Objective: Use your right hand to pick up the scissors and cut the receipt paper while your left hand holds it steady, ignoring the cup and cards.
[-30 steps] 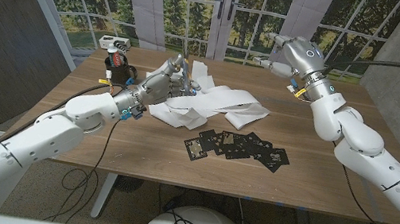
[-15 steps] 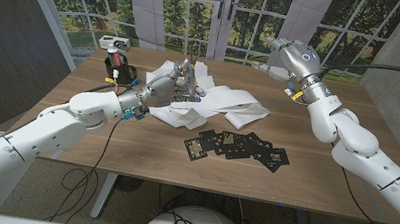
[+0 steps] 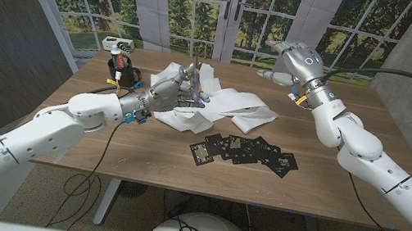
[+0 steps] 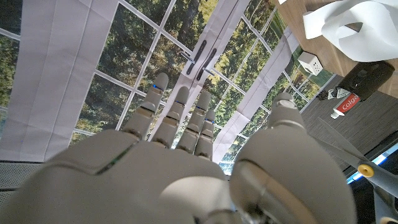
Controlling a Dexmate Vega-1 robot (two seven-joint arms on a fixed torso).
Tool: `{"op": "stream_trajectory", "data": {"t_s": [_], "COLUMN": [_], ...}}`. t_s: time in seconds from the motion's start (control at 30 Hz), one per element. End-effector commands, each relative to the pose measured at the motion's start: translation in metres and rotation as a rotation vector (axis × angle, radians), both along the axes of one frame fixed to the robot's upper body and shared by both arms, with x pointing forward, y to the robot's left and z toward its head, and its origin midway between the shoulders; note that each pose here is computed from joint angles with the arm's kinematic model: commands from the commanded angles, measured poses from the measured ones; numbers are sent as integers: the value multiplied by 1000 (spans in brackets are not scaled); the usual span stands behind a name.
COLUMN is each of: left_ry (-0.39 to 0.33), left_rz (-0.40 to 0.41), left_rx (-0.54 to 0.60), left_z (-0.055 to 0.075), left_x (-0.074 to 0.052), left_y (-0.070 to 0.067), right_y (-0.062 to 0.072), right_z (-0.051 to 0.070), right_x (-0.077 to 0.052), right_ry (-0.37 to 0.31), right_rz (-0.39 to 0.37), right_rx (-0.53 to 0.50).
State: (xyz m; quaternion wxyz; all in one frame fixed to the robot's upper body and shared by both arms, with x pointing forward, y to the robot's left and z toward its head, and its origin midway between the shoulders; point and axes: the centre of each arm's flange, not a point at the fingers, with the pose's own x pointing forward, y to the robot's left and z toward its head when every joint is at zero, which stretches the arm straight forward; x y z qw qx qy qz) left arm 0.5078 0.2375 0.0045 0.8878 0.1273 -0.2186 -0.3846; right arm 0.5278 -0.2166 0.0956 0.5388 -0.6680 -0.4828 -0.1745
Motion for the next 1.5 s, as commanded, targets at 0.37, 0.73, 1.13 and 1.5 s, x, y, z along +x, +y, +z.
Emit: {"op": "stream_trajectory", "data": {"t_s": [0.37,0.73,1.13,1.5], "left_ry": [21,28,36,22], "left_rz": [12,7,12,33], "left_rx": [21,34,27,22], "left_z": [2,5,3,9], "left_x": [-5,-3,-3,-1], "left_y": [5,5,2,2], "right_y": [11,21,25,28], "right_z": [-15,-20,-26,-32], "right_x": [18,33,47,58], "right_ry": [81,151,185,204], "right_rz": [49,53,52,51], "right_rx": [26,46,37,40]}}
